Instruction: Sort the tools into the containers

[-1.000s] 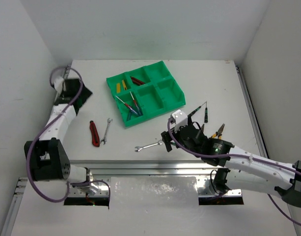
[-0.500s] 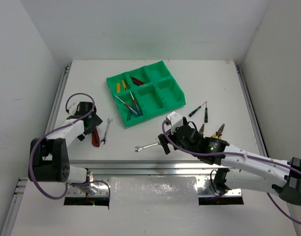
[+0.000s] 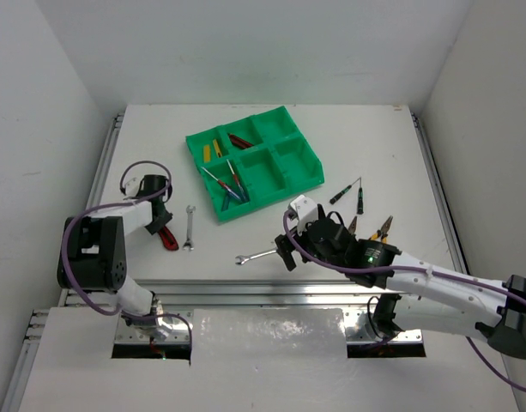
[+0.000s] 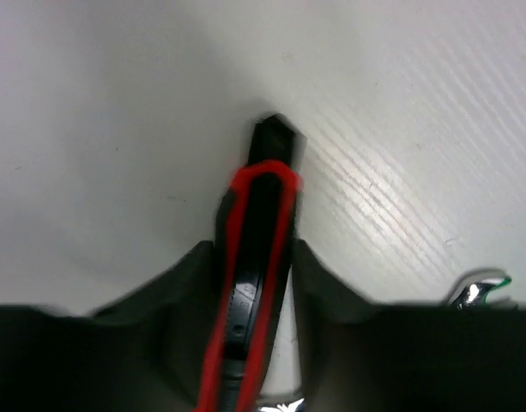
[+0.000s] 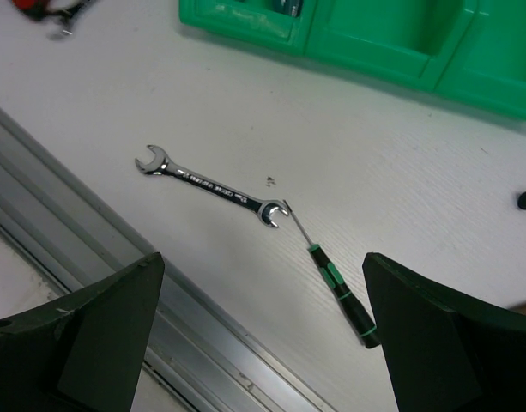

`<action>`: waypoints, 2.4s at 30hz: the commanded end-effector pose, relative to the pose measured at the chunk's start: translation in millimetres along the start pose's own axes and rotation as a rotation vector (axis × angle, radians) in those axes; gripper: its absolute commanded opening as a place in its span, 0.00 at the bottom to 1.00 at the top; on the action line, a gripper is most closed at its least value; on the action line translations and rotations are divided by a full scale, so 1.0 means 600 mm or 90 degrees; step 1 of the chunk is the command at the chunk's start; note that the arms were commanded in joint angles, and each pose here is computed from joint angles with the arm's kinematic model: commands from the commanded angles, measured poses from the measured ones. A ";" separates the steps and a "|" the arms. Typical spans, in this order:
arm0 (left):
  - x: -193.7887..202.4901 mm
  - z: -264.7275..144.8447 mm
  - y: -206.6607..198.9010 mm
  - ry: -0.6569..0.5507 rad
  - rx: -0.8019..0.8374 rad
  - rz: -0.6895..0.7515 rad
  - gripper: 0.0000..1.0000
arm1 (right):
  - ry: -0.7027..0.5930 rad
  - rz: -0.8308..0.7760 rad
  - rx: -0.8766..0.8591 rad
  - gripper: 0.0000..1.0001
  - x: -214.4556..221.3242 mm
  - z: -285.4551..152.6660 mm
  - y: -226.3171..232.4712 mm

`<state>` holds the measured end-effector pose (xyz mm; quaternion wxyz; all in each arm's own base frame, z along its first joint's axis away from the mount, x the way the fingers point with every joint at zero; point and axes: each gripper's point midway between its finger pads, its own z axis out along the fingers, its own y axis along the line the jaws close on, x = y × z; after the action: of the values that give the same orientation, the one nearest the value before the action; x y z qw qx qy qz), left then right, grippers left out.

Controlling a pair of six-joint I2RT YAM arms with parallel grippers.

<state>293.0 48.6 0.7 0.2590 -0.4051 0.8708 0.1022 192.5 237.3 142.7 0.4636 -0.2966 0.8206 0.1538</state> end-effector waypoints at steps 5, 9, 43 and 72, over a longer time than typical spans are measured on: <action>0.032 0.010 -0.001 0.040 0.008 0.018 0.00 | -0.065 0.033 -0.098 0.99 -0.038 -0.009 0.045; -0.034 -0.058 0.000 -0.059 0.034 -0.041 0.00 | -0.052 0.033 -0.119 0.99 -0.039 -0.008 0.057; -0.289 -0.221 -0.729 -0.327 0.547 -0.136 0.03 | -0.081 0.049 -0.002 0.99 -0.028 -0.021 -0.036; -0.305 -0.502 -0.612 -0.341 0.612 -0.097 0.88 | 0.054 0.081 0.055 0.99 0.030 0.018 -0.094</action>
<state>610.9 -188.0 217.3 0.5615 -0.3137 0.7442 -0.1801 218.7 197.0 124.1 0.4516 -0.2388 0.8479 0.1416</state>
